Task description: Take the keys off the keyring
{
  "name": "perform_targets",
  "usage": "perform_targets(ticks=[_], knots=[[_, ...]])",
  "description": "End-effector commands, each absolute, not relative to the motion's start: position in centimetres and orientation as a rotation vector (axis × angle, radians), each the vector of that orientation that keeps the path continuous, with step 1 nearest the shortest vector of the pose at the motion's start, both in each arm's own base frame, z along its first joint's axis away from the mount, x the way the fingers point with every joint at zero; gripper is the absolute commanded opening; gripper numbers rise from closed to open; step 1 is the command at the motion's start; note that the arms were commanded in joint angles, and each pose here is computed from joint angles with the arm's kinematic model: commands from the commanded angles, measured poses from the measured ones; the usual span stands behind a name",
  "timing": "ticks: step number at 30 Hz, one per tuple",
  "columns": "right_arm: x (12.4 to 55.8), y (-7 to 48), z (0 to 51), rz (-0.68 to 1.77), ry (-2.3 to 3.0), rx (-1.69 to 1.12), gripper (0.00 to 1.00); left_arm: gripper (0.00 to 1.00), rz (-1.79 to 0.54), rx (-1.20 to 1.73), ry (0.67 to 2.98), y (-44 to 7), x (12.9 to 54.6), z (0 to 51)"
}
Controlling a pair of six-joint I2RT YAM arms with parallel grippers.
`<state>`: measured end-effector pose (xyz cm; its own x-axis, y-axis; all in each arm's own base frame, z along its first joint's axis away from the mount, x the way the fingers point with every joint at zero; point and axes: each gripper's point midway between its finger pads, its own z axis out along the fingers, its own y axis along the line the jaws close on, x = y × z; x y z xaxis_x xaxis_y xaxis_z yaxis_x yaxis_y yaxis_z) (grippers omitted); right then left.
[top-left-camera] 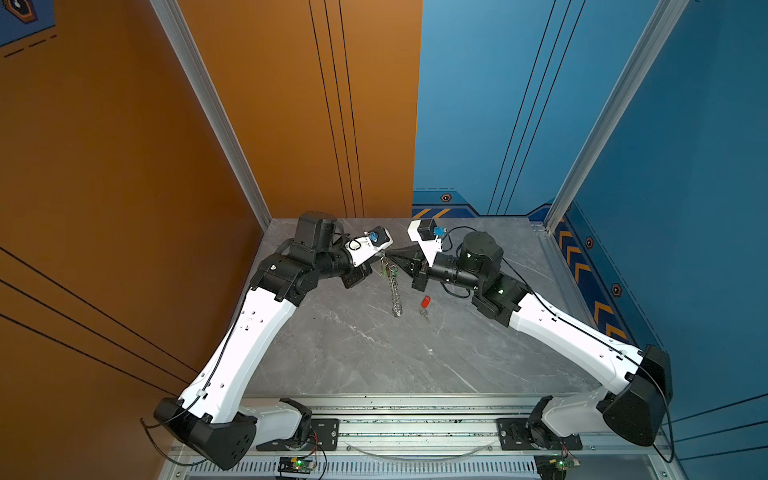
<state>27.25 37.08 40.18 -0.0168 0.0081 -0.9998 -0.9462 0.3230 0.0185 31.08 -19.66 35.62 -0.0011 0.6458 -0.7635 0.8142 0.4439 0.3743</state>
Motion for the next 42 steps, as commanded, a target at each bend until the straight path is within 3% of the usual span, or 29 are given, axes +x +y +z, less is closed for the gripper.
perform_targets(ticks=[1,18,38,40,42], knots=[[23.8,36.6,45.6,1.030,1.165,-1.024,0.00,0.00,-0.133,1.247,1.730,-18.3,33.1,35.8],[25.2,35.9,39.4,0.747,1.339,-1.209,0.00,0.00,-0.086,1.222,1.644,-17.7,30.9,40.3],[27.9,36.2,36.5,0.693,1.424,-1.242,0.00,0.00,-0.140,1.339,1.647,-20.5,27.7,39.3],[28.1,36.2,36.9,0.689,1.412,-1.235,0.03,0.00,-0.137,1.343,1.658,-20.5,27.6,39.0],[28.2,36.2,37.3,0.689,1.402,-1.227,0.12,0.00,-0.129,1.342,1.670,-20.4,27.6,38.7]])
